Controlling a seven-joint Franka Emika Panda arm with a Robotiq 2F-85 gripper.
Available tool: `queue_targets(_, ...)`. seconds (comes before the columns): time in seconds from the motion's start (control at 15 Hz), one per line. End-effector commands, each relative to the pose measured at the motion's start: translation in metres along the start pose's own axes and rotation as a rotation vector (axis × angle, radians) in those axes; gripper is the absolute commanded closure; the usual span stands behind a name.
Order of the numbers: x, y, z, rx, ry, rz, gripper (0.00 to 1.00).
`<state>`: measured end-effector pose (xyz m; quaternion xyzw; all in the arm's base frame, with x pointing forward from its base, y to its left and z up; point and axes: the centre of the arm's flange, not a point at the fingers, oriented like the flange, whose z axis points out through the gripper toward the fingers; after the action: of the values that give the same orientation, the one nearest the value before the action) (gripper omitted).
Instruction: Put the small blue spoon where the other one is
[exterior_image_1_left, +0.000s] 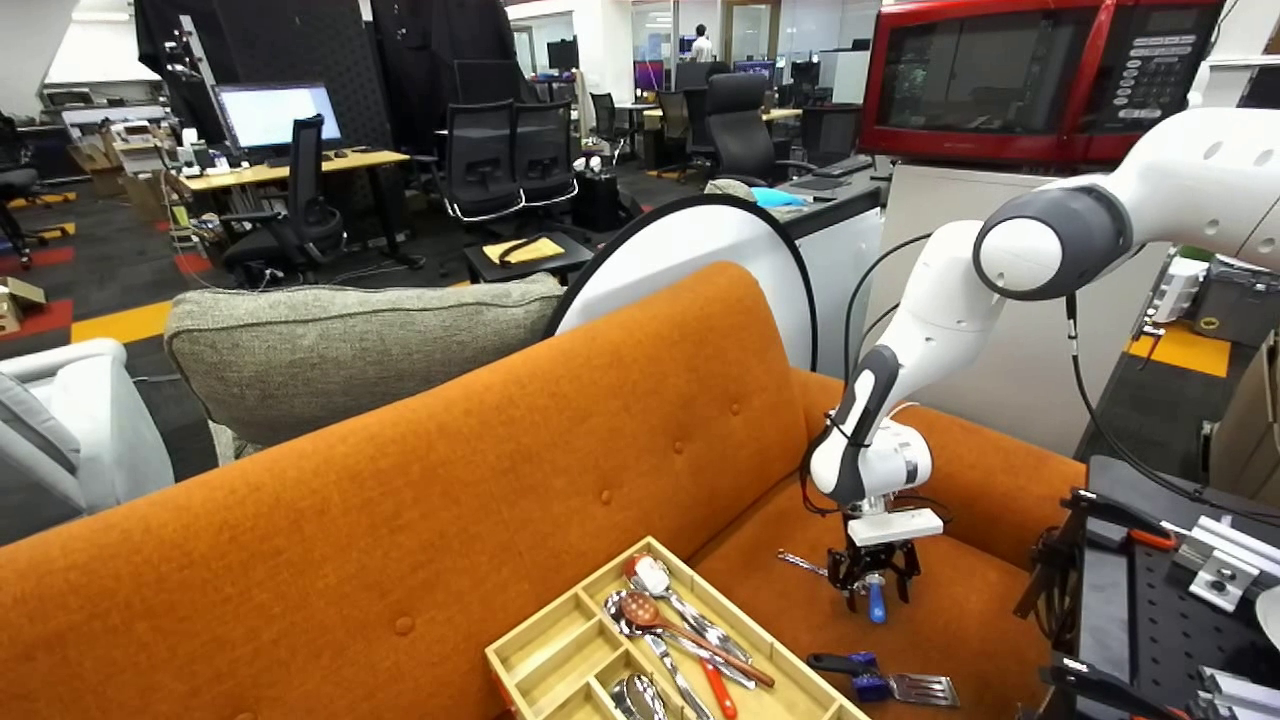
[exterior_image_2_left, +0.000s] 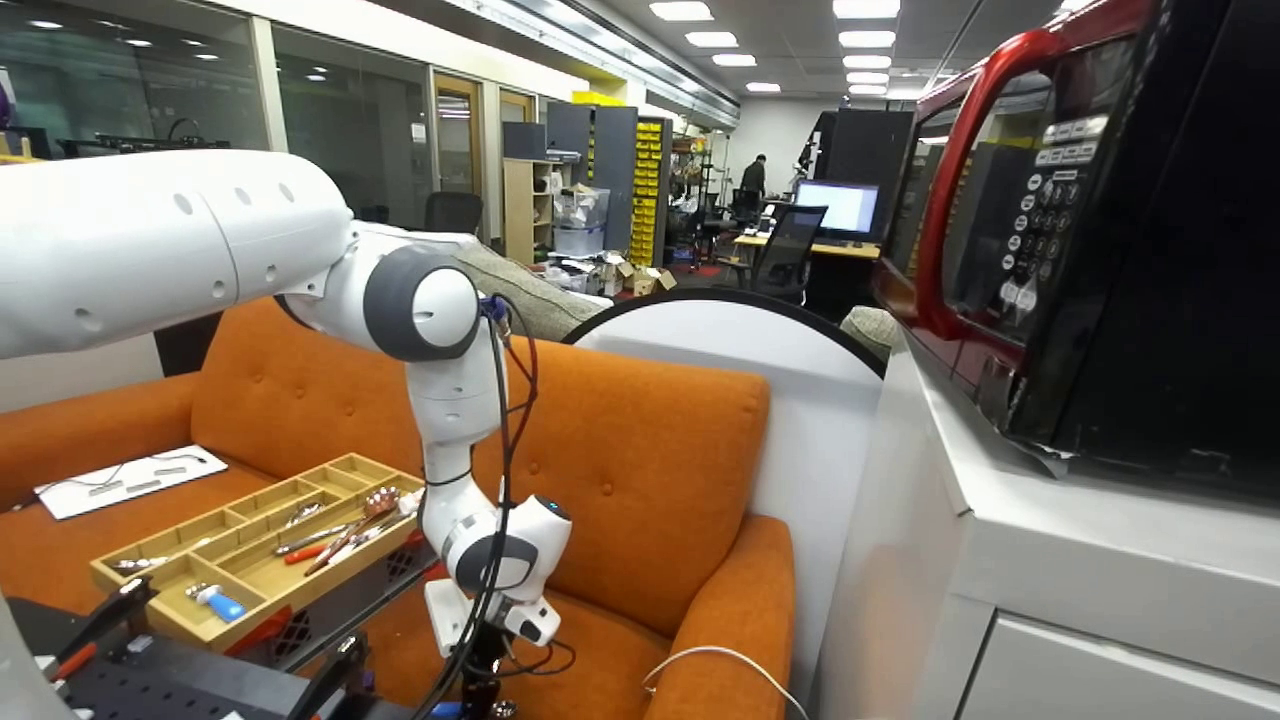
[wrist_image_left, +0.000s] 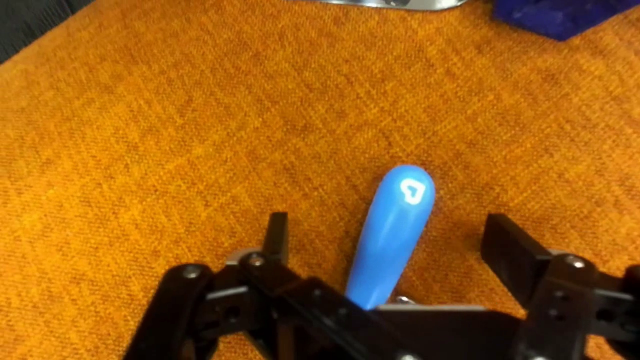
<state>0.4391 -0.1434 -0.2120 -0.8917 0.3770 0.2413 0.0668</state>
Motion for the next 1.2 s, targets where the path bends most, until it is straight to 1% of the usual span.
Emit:
queue_targets(0.0,0.004,0.004,-0.002,0.024,-0.019,0.070,0.27)
queue_targets(0.07,0.004,0.005,-0.002,0.029,-0.021,0.075,0.31)
queue_targets(0.13,0.004,0.005,-0.002,0.036,-0.023,0.079,0.38)
queue_targets(0.33,0.004,0.003,-0.002,0.047,-0.029,0.075,0.60)
queue_targets(0.4,0.004,0.002,-0.002,0.049,-0.029,0.073,0.66)
queue_targets(0.47,0.003,0.001,-0.004,0.067,-0.034,0.061,0.74)
queue_targets(0.53,0.003,0.000,-0.005,0.064,-0.032,0.057,0.80)
queue_targets(0.6,0.003,-0.001,-0.006,0.066,-0.032,0.052,0.88)
queue_targets(0.67,0.003,-0.003,-0.008,0.079,-0.036,0.040,0.94)
queue_targets(0.73,0.002,-0.004,-0.010,0.075,-0.030,0.030,0.95)
queue_targets(0.8,0.001,-0.005,-0.012,0.076,-0.025,0.015,0.93)
queue_targets(1.13,-0.015,-0.004,-0.029,0.069,-0.007,-0.033,0.93)
